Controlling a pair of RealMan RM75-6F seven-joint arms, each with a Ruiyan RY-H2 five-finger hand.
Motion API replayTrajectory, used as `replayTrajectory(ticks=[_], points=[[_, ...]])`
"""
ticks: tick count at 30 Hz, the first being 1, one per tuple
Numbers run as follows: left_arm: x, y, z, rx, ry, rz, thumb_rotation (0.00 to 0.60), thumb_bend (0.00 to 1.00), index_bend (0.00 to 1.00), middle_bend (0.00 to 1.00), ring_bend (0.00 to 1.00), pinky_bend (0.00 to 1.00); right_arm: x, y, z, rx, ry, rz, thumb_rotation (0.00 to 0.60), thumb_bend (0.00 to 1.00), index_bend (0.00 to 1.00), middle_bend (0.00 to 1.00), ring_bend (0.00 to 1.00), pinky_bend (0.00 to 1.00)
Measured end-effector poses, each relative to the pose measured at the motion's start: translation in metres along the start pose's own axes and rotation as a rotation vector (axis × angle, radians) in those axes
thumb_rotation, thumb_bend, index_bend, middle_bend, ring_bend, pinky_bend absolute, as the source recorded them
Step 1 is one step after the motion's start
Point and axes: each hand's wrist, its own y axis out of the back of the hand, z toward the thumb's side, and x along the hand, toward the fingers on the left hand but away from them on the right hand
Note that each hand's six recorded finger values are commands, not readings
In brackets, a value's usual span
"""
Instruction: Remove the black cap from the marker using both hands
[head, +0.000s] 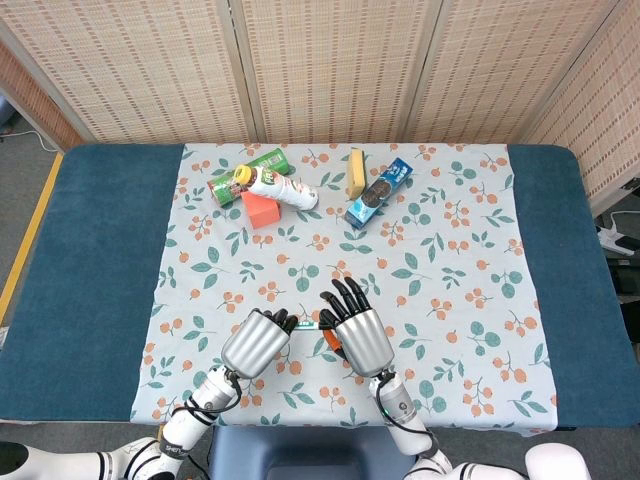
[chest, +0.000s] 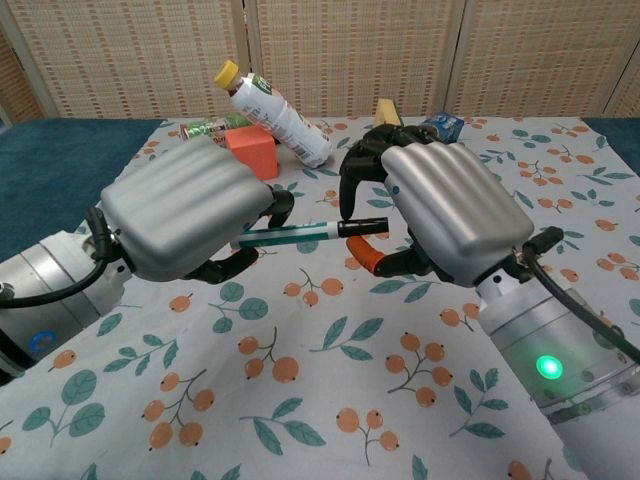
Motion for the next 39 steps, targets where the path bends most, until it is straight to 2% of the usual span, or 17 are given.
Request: replayTrajectory(ticks=[4, 9, 15, 20, 26, 39], points=[[-0.001, 0.000, 0.001, 0.007, -0.004, 0.005, 0.600, 0.43, 0.80, 0.92, 0.81, 0.97, -0.002, 0.003, -0.002, -0.004, -0.003, -0.024, 0.600, 0.62, 0.95, 0.28, 0.13, 0.14], [0.002, 0.001, -0.004, 0.022, 0.003, 0.021, 0.600, 0.43, 0.80, 0.92, 0.81, 0.97, 0.000, -0.001, -0.004, 0.024, -0.001, 0.008, 0.600, 0.62, 0.95, 0.28, 0.14, 0.14], [0.003, 0.000, -0.008, 0.037, 0.008, 0.035, 0.600, 0.43, 0.81, 0.94, 0.81, 0.97, 0.001, -0.002, -0.004, 0.009, -0.006, 0.028, 0.600, 0.62, 0.96, 0.28, 0.15, 0.15], [0.003, -0.001, -0.009, 0.036, 0.008, 0.042, 0.600, 0.49, 0.87, 0.99, 0.82, 0.98, 0.001, 0.001, -0.005, 0.001, -0.006, 0.005, 0.600, 0.62, 0.96, 0.29, 0.16, 0.15], [0.001, 0.000, -0.003, 0.050, -0.036, 0.056, 0.600, 0.53, 0.89, 1.00, 0.82, 0.98, -0.001, 0.001, -0.009, 0.010, -0.015, -0.005, 0.600, 0.62, 0.96, 0.29, 0.16, 0.15], [0.002, 0.007, -0.004, 0.010, -0.066, 0.110, 0.600, 0.64, 0.90, 1.00, 0.82, 0.98, 0.001, -0.002, -0.014, 0.028, -0.026, 0.017, 0.600, 0.62, 0.96, 0.28, 0.16, 0.15]])
